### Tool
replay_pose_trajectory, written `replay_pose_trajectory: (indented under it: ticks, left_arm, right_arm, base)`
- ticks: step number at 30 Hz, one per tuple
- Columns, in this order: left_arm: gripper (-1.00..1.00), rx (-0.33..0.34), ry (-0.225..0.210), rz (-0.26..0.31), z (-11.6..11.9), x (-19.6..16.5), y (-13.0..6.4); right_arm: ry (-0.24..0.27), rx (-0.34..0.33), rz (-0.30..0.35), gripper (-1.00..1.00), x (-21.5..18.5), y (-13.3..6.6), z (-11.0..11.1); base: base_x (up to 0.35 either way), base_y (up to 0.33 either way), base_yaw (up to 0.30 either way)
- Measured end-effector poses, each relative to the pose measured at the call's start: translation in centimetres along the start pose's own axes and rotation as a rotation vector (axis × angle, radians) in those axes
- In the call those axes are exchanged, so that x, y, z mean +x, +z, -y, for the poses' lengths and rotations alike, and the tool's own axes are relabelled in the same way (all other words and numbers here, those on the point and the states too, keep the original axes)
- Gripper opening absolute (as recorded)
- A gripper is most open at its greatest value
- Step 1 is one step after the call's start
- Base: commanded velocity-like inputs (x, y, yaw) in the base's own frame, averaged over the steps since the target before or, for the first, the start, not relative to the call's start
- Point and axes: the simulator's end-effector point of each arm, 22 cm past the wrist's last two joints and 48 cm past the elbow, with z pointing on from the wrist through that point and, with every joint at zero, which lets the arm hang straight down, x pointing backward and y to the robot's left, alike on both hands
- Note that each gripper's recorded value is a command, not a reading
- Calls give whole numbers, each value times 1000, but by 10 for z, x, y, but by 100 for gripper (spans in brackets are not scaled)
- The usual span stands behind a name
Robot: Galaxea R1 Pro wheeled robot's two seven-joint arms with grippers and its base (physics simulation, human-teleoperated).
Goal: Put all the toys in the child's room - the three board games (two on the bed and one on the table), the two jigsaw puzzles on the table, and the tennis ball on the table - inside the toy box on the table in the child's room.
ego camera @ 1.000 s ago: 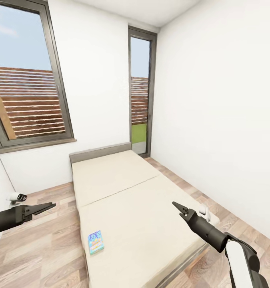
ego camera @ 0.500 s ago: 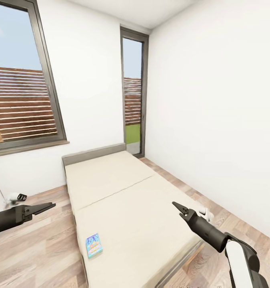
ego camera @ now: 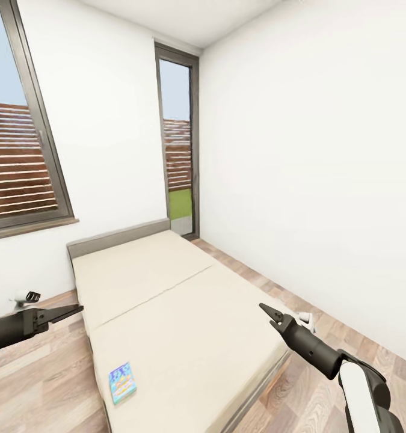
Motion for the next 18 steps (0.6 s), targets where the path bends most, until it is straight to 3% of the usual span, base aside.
replay_pose_trajectory:
  ticks: [8, 18]
  left_arm:
    - [100, 2, 6, 2, 3, -1, -1]
    - [100, 5, 13, 6, 6, -3, -2]
  right_arm:
    - [-3, -4, 3, 100, -1, -1, -3]
    - [-10, -9, 7, 100, -3, -2, -6]
  base:
    - [46, 47, -236]
    - [3, 245, -233]
